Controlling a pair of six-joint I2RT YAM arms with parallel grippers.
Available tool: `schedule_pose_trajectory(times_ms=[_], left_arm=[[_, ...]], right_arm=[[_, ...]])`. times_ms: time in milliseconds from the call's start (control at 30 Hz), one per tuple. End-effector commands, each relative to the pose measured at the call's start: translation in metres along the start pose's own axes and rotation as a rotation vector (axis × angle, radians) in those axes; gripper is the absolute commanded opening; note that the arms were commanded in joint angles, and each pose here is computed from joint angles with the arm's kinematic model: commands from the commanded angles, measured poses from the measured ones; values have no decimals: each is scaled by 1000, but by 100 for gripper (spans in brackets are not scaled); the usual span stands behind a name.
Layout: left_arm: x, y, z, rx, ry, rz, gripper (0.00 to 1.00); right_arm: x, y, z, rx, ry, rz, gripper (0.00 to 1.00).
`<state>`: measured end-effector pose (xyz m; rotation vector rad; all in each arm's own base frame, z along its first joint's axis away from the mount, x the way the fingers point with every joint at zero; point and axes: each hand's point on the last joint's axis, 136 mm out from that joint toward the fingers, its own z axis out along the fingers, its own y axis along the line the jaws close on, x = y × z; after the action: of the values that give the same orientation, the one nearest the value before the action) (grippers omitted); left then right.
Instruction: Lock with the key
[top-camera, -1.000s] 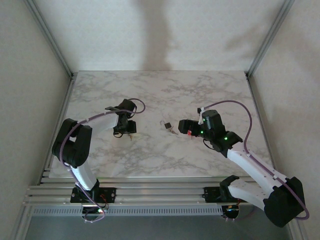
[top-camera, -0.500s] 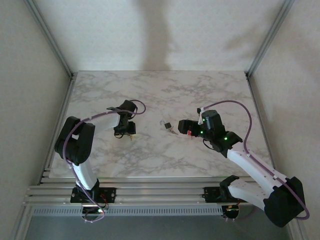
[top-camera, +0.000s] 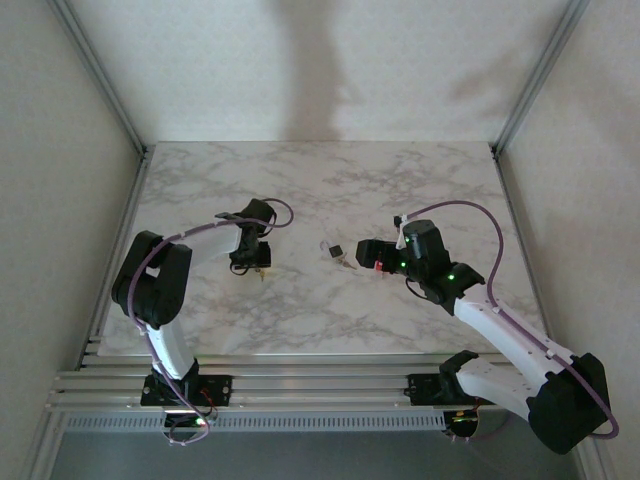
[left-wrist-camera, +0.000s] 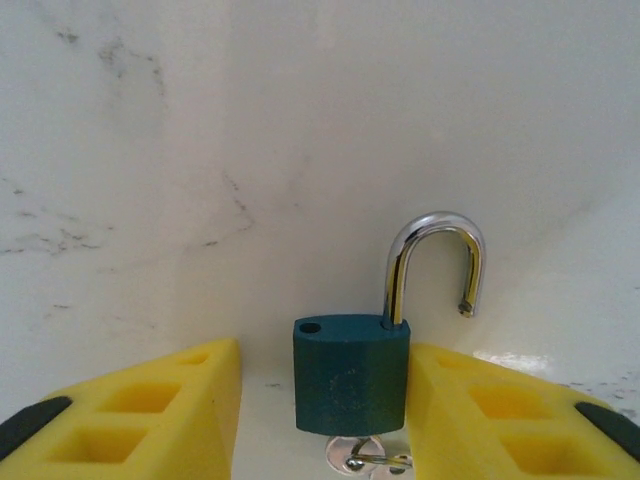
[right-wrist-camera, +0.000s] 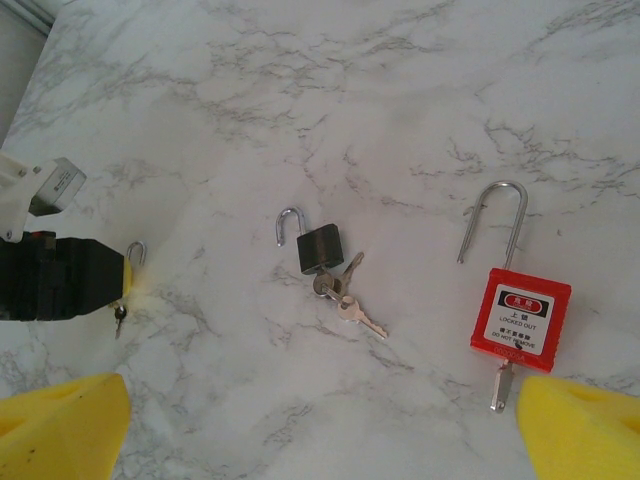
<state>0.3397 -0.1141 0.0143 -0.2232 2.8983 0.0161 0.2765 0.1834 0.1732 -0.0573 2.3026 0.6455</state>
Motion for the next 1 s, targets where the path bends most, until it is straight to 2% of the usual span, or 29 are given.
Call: schedule_pose_trajectory(times_ms=[0,567,733,967], left_arm=[[1,13,17,-67,8,9,42],[6,16,22,-81,21,15,26],[8,16,22,-83,23,17,0],[12,17,22,-92,21,19,0]], right_arm=[[-5,5,-1,1,-4,-4,99],[-3,-2,3,41,-2,6,99],[-3,-2,4,37,-3,7,99],[-3,-2,5,40,0,6,99]])
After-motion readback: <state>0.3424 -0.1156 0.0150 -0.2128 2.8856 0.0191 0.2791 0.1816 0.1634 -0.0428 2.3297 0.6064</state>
